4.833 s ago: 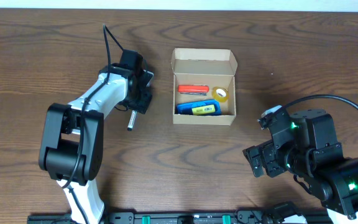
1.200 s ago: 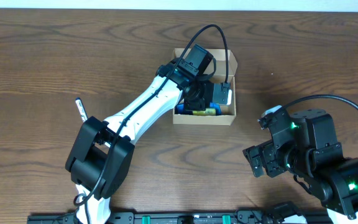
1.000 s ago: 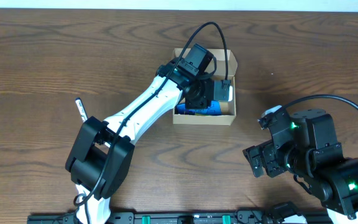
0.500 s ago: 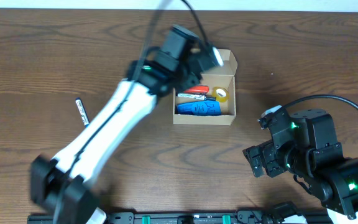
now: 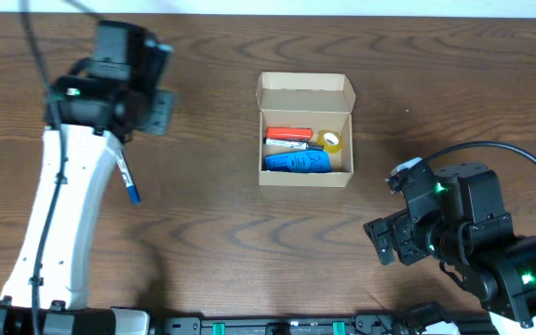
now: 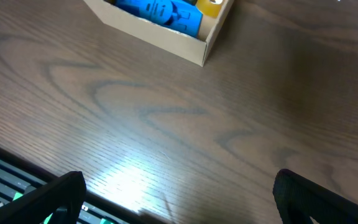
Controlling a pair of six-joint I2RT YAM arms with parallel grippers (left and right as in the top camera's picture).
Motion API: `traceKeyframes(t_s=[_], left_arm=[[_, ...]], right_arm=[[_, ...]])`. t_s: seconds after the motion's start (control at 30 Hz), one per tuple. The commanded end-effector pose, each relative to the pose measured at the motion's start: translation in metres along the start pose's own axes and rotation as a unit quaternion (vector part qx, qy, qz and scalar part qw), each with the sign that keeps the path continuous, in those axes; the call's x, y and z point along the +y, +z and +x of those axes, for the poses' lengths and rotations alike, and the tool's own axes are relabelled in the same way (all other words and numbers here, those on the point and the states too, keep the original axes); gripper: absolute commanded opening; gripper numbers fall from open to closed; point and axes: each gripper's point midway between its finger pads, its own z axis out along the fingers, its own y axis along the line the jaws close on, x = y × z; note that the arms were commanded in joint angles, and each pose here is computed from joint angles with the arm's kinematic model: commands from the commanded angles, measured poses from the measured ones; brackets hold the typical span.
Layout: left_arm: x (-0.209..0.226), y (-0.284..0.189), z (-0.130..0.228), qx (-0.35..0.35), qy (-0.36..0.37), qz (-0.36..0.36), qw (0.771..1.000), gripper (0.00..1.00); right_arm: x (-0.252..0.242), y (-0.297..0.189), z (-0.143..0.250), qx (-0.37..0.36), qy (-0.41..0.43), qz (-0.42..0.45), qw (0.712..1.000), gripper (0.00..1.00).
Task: Pack container
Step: 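Release the marker in the box and move the left gripper away, then lower the left gripper onto the blue-capped marker and grasp it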
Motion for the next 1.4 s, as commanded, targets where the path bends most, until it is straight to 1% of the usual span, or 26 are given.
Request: traceKeyframes(t_s=[0.0, 0.1, 0.17, 0.27, 0.3, 0.37, 0.47, 0.7, 0.73, 0.83, 0.97, 1.03, 1.13, 1.23, 1.37], left_arm=[[0.033, -0.002, 0.016, 0.024, -0.09, -0.025, 0.995, 0.41], [0.051, -0.002, 0.032, 0.047, -0.12, -0.029, 0.991, 0.38], [0.053, -0.002, 0.041, 0.062, -0.131, -0.014, 0.989, 0.38], [0.05, -0.004, 0.056, 0.091, -0.113, 0.011, 0.989, 0.35], [0.048, -0.005, 0.06, 0.1, -0.108, 0.015, 0.989, 0.31], [0.04, -0.005, 0.064, 0.106, -0.107, 0.04, 0.988, 0.3], [0.03, -0.001, 0.073, 0.121, -0.102, 0.059, 0.986, 0.22], [0.019, 0.014, 0.098, 0.125, -0.102, 0.072, 0.984, 0.2], [0.019, 0.017, 0.101, 0.122, -0.102, 0.07, 0.985, 0.23], [0.021, 0.026, 0.109, 0.125, -0.103, 0.058, 0.985, 0.25], [0.031, 0.046, 0.122, 0.139, -0.139, 0.015, 0.98, 0.29], [0.035, 0.059, 0.128, 0.138, -0.157, -0.002, 0.978, 0.4], [0.036, 0.076, 0.133, 0.129, -0.173, -0.009, 0.976, 0.47], [0.038, 0.093, 0.139, 0.117, -0.18, -0.014, 0.977, 0.58], [0.044, 0.11, 0.144, 0.099, -0.189, -0.024, 0.977, 0.66]], right_arm=[[-0.001, 0.0, 0.001, 0.001, 0.002, 0.0, 1.0, 0.99], [-0.001, 0.0, 0.001, 0.001, 0.002, 0.0, 1.0, 0.99], [-0.001, 0.0, 0.001, 0.001, 0.002, 0.0, 1.0, 0.99], [-0.001, 0.0, 0.001, 0.001, 0.002, 0.0, 1.0, 0.99], [-0.001, 0.0, 0.001, 0.001, 0.002, 0.0, 1.0, 0.99], [-0.001, 0.0, 0.001, 0.001, 0.002, 0.0, 1.0, 0.99], [-0.001, 0.0, 0.001, 0.001, 0.002, 0.0, 1.0, 0.99], [-0.001, 0.0, 0.001, 0.001, 0.002, 0.0, 1.0, 0.99], [-0.001, 0.0, 0.001, 0.001, 0.002, 0.0, 1.0, 0.99], [-0.001, 0.0, 0.001, 0.001, 0.002, 0.0, 1.0, 0.99], [-0.001, 0.0, 0.001, 0.001, 0.002, 0.0, 1.0, 0.99], [-0.001, 0.0, 0.001, 0.001, 0.002, 0.0, 1.0, 0.99], [-0.001, 0.0, 0.001, 0.001, 0.002, 0.0, 1.0, 0.99], [-0.001, 0.0, 0.001, 0.001, 0.002, 0.0, 1.0, 0.99], [-0.001, 0.0, 0.001, 0.001, 0.002, 0.0, 1.0, 0.99]])
